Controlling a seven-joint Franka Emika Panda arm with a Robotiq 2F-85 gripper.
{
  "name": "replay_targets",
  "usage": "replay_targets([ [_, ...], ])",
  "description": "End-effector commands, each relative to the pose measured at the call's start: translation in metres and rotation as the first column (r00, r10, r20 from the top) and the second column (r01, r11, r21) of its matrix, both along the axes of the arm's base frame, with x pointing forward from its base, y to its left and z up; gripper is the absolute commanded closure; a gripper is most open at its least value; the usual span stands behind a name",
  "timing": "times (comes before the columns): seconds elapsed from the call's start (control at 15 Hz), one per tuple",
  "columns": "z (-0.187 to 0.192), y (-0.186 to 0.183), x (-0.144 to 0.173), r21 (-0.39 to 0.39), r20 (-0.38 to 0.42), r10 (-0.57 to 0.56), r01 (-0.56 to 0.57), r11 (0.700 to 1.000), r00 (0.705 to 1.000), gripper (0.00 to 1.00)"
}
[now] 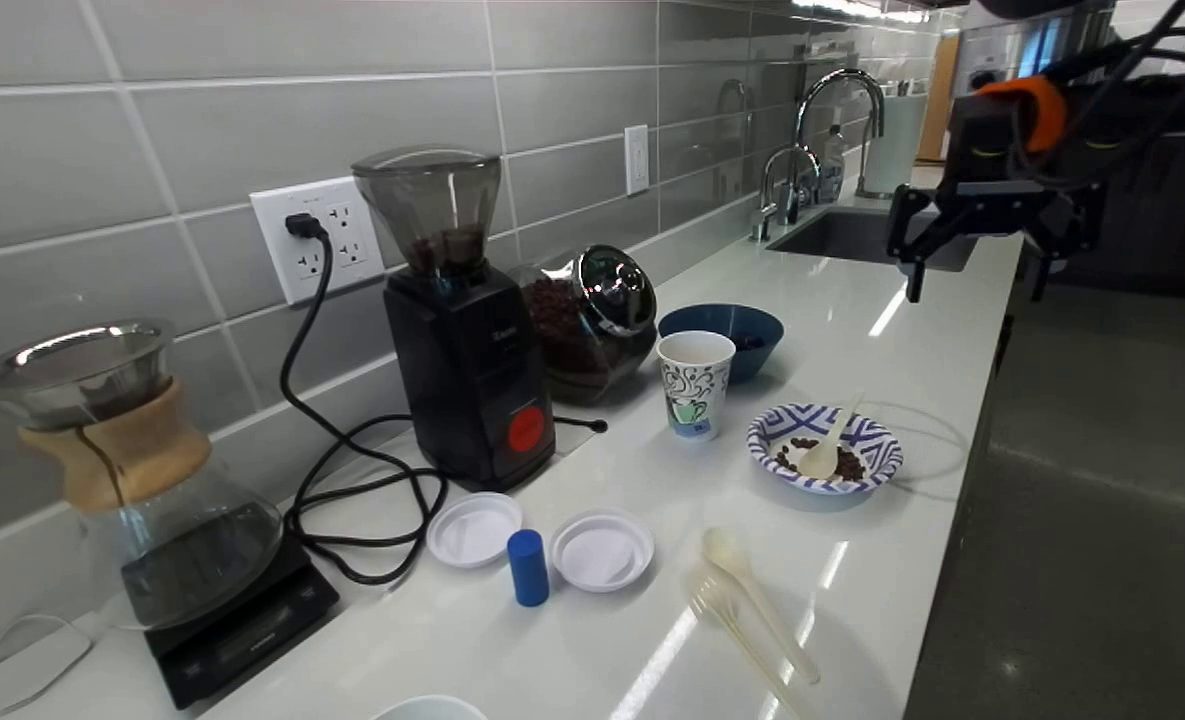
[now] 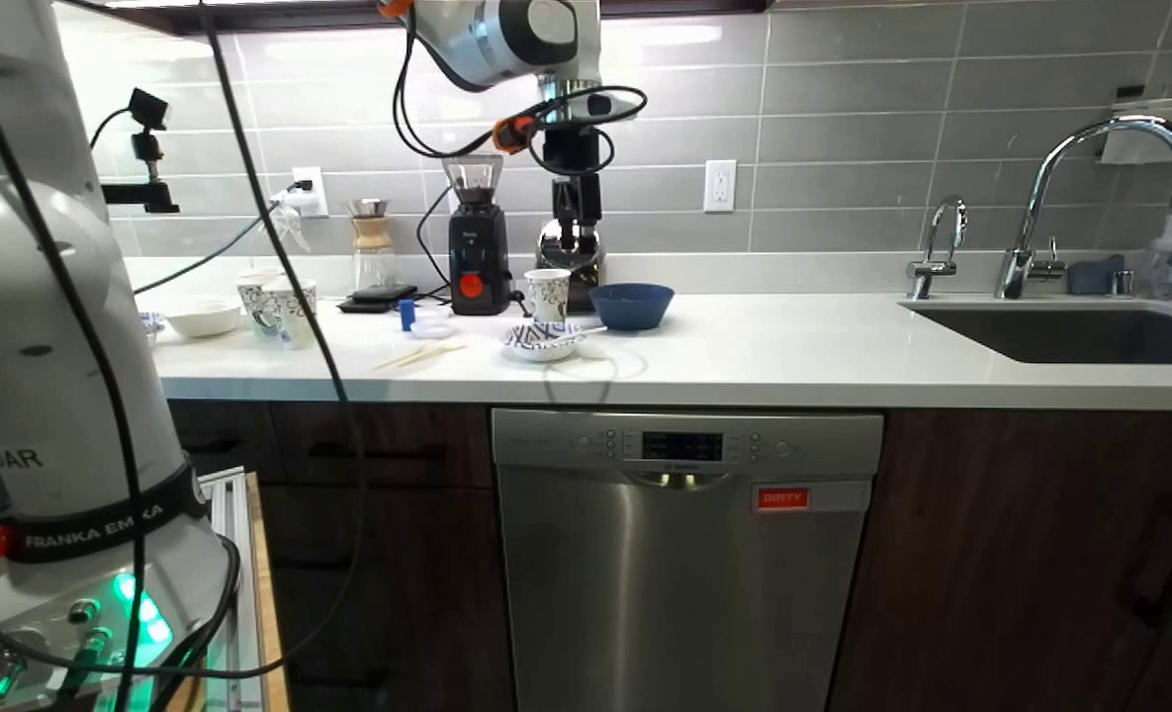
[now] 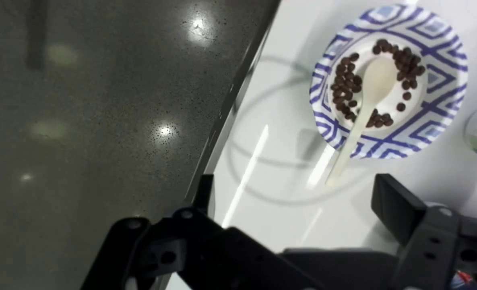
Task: Put some of the bowl's contents into the cup
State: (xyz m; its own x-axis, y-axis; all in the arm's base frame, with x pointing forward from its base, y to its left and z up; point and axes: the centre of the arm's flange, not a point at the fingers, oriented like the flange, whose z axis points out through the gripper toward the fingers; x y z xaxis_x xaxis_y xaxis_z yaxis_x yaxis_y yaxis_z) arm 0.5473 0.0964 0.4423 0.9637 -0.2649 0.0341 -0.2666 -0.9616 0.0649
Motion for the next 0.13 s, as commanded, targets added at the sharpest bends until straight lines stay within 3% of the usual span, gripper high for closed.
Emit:
replay_targets([
  [0.0,0.0044,-0.0044,-0.0104,-0.002,0.001,0.034,-0.034,0.999,0.999,0.00],
  [0.07,0.0081,-0.0075,-0.0185,-0.003,0.003,0.053,-0.053,0.999,0.999,0.00],
])
